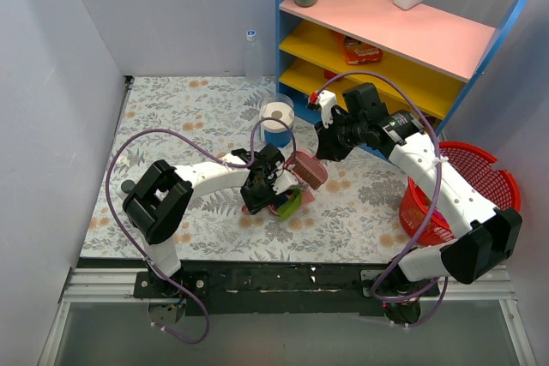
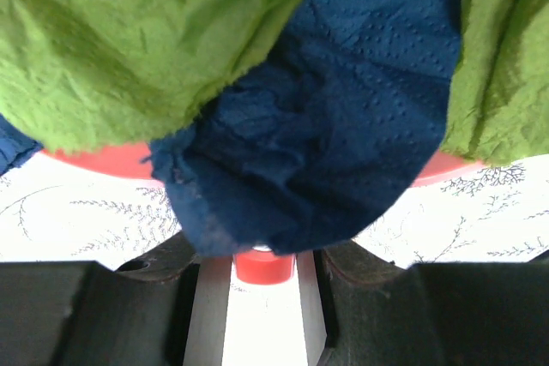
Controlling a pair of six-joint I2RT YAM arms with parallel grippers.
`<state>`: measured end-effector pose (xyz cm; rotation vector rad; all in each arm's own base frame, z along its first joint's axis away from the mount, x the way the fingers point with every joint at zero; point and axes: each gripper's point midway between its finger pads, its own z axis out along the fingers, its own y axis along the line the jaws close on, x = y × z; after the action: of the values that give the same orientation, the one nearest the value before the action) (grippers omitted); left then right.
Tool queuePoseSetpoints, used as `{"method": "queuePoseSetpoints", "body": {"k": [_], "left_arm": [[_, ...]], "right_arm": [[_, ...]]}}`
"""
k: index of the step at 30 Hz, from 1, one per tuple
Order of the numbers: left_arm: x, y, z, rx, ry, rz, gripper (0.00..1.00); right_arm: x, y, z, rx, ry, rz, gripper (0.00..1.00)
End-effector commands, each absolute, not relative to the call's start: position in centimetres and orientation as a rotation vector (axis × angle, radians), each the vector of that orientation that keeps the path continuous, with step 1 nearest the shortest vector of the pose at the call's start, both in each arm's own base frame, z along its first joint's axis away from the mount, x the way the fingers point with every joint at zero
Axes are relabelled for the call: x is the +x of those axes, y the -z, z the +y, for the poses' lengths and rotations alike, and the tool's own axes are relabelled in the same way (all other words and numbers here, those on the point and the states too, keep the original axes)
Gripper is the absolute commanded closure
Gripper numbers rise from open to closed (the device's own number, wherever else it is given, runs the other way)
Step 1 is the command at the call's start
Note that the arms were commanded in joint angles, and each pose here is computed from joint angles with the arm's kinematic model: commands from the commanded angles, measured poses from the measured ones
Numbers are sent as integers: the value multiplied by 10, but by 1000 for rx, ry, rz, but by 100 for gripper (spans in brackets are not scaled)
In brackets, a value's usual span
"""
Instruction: Sweep away the paper scraps from the table
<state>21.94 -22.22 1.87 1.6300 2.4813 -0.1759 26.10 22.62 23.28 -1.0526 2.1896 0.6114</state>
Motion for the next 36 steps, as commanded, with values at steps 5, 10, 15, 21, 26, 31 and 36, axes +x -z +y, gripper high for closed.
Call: {"method": "queuePoseSetpoints", "body": {"k": [5, 10, 15, 21, 26, 31, 36], "left_arm": [[237, -41, -245, 1595, 248, 2319, 100], [241, -46, -245, 1575, 233, 2293, 100], [242, -51, -249, 1561, 256, 2262, 100], [250, -59, -250, 1564, 226, 2212, 100], [249, -67, -253, 1584, 243, 2202, 100], [257, -86, -262, 1585, 247, 2173, 100], [266, -115, -287, 1593, 295, 2108, 100]], "right_arm": [[271, -233, 212, -1036, -494, 2174, 99], [300, -257, 204, -936, -465, 2139, 99], [306, -274, 216, -940, -529, 2109, 99], [320, -272, 201, -911, -403, 2101, 99], [322, -291, 199, -920, -374, 2040, 99], [339, -345, 194, -905, -277, 1895, 99], [348, -387, 203, -902, -288, 1767, 99]]}}
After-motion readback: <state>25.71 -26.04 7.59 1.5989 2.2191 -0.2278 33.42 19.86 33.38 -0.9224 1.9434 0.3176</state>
